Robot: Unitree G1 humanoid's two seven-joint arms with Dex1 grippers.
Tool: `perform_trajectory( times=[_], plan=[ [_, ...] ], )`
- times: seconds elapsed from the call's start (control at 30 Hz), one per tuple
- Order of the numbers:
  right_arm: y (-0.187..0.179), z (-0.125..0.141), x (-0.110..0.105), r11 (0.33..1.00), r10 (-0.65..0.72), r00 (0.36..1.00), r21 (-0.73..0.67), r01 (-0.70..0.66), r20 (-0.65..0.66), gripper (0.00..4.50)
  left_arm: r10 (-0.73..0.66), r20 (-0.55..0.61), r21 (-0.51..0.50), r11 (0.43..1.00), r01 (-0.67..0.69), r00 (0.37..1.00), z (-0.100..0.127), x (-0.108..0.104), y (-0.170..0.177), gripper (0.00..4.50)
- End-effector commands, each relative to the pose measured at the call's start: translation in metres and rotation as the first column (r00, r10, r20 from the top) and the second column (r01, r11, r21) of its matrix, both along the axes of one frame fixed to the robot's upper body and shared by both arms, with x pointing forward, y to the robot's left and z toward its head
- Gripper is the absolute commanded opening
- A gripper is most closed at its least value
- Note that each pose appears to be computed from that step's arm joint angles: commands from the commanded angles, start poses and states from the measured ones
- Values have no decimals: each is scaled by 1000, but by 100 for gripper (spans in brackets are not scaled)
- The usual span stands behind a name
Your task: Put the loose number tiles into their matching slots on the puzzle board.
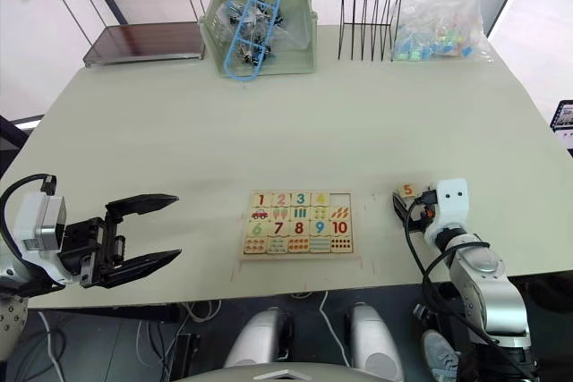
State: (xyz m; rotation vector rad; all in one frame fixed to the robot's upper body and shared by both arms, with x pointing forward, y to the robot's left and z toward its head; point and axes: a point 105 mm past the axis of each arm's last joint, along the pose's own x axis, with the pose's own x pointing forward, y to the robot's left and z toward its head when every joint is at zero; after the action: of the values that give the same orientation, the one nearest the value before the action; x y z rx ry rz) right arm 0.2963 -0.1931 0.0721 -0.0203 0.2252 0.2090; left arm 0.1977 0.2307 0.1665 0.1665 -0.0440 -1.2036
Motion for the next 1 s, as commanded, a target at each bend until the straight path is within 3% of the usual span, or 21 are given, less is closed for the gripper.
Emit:
perform_trajectory(
  times=[0.03,0.2,0.23,0.27,0.3,0.43,1.0],
  plan=[
    [-2,3,0,999,-24,1000,-22,24,19,448,3,28,6,1000,-3,1000,6,1,5,450],
    [1,2,3,999,-32,999,-13,32,20,448,1,33,10,1000,-2,999,6,3,4,450],
    [2,3,4,999,-31,999,-15,31,24,397,3,35,10,1000,-4,999,6,3,4,450],
    [2,3,4,999,-30,999,-15,31,26,381,7,37,12,1000,-7,999,6,4,5,450],
    [3,3,4,999,-30,999,-15,31,28,317,9,39,12,1000,-9,999,6,4,5,450],
    [5,4,2,999,-33,999,-15,33,30,145,11,39,14,1000,-12,999,5,5,5,450],
    [35,1,-57,996,-56,997,59,59,-62,145,15,34,20,1000,-16,999,3,5,6,450]
  ],
)
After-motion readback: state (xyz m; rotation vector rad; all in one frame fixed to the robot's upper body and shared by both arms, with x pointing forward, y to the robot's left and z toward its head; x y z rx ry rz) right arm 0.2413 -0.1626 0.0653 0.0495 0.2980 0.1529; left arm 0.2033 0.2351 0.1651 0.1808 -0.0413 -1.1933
